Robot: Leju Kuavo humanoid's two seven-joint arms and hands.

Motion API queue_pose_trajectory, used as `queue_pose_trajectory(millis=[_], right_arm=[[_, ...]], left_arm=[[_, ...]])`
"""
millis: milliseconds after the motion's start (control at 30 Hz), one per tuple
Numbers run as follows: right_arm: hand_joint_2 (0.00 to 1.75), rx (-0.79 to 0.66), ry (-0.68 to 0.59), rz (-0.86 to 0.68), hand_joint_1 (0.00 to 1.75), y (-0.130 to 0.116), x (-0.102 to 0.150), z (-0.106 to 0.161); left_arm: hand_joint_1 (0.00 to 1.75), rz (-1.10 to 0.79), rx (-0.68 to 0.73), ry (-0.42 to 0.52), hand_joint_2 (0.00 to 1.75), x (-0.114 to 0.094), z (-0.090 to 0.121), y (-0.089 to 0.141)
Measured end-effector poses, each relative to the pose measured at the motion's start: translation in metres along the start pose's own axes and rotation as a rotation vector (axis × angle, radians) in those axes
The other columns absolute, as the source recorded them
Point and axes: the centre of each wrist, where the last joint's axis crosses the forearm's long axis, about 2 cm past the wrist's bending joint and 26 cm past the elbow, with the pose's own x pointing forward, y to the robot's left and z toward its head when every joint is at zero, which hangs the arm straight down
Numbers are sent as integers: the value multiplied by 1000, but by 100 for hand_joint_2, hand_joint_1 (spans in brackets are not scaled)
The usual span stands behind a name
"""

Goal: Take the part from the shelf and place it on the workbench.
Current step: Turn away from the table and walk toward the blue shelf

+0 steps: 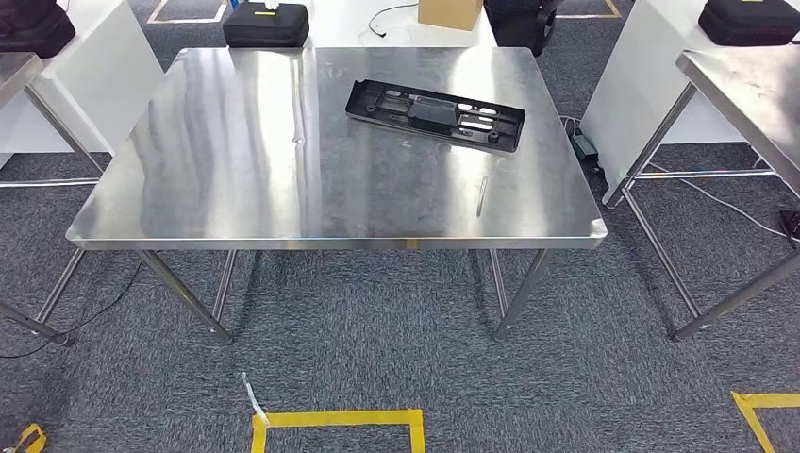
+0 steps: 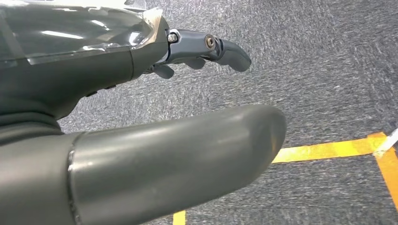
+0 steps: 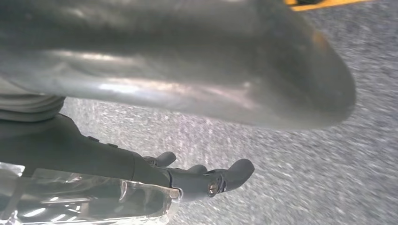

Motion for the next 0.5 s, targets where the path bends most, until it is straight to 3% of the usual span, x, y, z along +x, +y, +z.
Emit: queue_pose_trajectory(millis=[500], right_arm=[[0, 6, 7, -13, 0, 5, -2, 3]], left_arm=[[0, 21, 13, -4, 0, 12, -5, 3]])
